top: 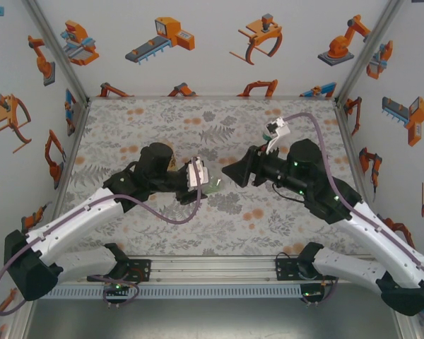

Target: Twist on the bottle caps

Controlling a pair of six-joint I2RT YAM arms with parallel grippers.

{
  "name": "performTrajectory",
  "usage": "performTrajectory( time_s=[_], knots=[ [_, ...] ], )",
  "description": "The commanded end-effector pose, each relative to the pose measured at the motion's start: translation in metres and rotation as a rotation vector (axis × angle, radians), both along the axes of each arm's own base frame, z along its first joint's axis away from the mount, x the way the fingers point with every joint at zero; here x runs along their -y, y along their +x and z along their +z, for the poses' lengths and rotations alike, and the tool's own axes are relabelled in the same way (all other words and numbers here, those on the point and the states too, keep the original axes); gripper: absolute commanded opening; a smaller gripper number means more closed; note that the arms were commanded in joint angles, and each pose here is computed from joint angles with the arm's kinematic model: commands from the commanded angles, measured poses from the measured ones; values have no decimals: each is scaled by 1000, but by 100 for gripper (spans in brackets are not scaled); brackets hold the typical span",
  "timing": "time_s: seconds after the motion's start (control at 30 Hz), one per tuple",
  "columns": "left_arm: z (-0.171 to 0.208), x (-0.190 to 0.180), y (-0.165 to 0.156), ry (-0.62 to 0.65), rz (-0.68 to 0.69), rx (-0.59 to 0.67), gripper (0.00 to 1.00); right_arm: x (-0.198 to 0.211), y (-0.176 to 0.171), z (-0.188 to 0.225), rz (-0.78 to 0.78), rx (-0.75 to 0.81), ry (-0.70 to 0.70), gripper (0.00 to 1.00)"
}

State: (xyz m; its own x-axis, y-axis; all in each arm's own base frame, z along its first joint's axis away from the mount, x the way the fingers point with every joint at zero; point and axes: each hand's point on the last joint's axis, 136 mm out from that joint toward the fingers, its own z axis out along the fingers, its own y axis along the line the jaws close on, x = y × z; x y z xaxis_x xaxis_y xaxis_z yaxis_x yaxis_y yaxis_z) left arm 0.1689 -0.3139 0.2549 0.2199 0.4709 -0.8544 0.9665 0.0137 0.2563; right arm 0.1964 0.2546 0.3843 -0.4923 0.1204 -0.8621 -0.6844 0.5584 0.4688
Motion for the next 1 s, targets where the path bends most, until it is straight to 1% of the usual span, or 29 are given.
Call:
performTrajectory(
  time_s=[0.0, 0.07, 0.17, 0.23, 0.33, 0.6, 0.8, 0.97],
  knots=[
    [12, -4, -37, -16, -163, -72, 0, -9, -43, 27, 269, 324, -75, 58],
    [13, -6, -48, -16, -203, -109, 0, -11, -64, 28, 393, 447, -101, 56],
    [14, -10, -59, -16, -243, -149, 0, -13, -90, 27, 549, 586, -128, 55],
    [15, -12, -64, -19, -256, -171, 0, -13, -103, 26, 634, 627, -139, 55],
    [16, -13, -67, -24, -256, -185, 0, -16, -110, 21, 705, 647, -157, 55],
    [17, -13, -68, -29, -256, -199, 0, -26, -105, 8, 738, 624, -162, 54],
    [18, -11, -66, -33, -257, -195, 0, -28, -100, 4, 721, 613, -168, 48],
    [19, -10, -66, -43, -261, -188, 0, -30, -94, -4, 704, 592, -196, 48]
  ],
)
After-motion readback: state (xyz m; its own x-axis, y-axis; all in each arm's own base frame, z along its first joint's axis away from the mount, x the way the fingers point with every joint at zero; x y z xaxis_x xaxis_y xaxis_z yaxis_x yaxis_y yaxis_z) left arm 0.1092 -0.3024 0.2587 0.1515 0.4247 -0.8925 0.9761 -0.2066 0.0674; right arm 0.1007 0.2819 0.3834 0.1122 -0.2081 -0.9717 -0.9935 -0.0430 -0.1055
